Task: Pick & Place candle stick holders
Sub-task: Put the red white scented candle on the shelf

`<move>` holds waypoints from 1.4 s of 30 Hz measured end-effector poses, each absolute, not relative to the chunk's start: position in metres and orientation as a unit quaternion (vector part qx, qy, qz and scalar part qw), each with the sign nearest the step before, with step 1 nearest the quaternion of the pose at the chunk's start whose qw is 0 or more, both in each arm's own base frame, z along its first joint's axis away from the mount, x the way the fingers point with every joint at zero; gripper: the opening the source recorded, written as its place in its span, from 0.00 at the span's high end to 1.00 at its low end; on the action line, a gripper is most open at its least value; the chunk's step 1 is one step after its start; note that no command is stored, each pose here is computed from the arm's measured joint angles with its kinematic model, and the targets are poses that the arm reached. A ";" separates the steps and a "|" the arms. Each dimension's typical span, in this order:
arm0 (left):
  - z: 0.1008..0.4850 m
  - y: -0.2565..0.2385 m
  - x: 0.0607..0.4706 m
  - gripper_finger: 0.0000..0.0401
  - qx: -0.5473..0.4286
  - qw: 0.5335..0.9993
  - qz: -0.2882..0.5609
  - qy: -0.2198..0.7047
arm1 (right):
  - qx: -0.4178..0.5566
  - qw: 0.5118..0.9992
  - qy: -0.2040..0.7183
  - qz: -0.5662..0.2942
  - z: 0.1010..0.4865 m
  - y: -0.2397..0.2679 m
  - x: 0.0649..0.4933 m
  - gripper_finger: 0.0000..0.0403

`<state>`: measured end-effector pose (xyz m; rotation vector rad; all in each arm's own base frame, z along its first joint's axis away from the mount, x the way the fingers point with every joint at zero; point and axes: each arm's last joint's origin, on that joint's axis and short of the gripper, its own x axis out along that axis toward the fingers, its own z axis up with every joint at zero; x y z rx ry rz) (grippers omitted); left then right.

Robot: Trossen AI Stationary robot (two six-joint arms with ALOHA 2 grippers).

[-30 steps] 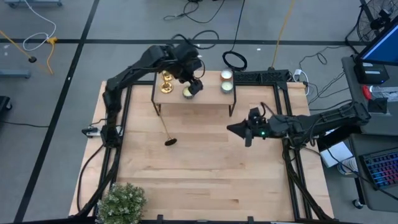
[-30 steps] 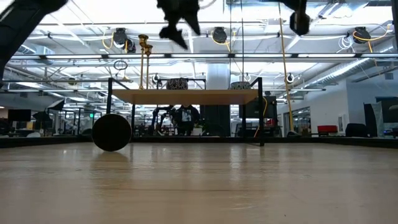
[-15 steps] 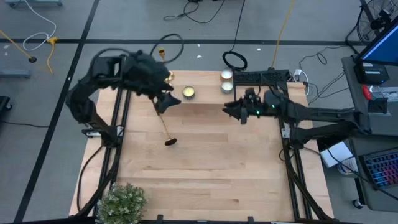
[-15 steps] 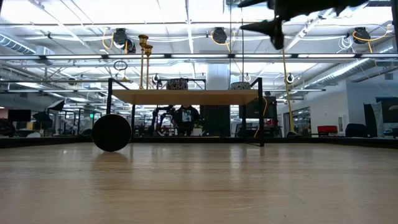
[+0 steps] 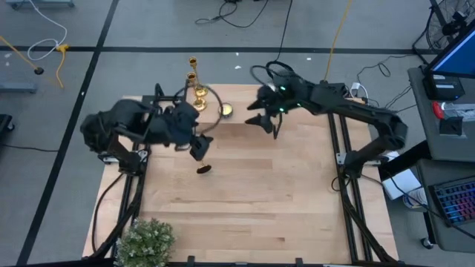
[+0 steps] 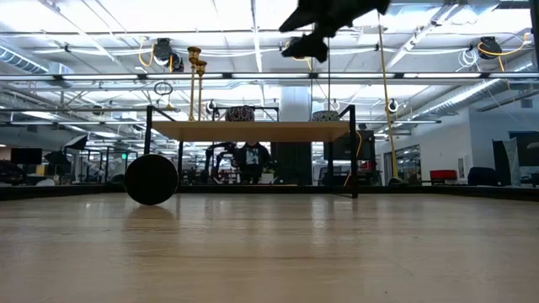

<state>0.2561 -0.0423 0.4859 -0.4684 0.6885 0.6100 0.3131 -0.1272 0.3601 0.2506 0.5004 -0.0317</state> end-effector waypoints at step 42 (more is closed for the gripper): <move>0.344 -0.103 0.187 0.24 -0.343 0.782 0.392 0.342 | 0.144 0.906 0.368 -0.150 0.339 -0.183 0.391 0.13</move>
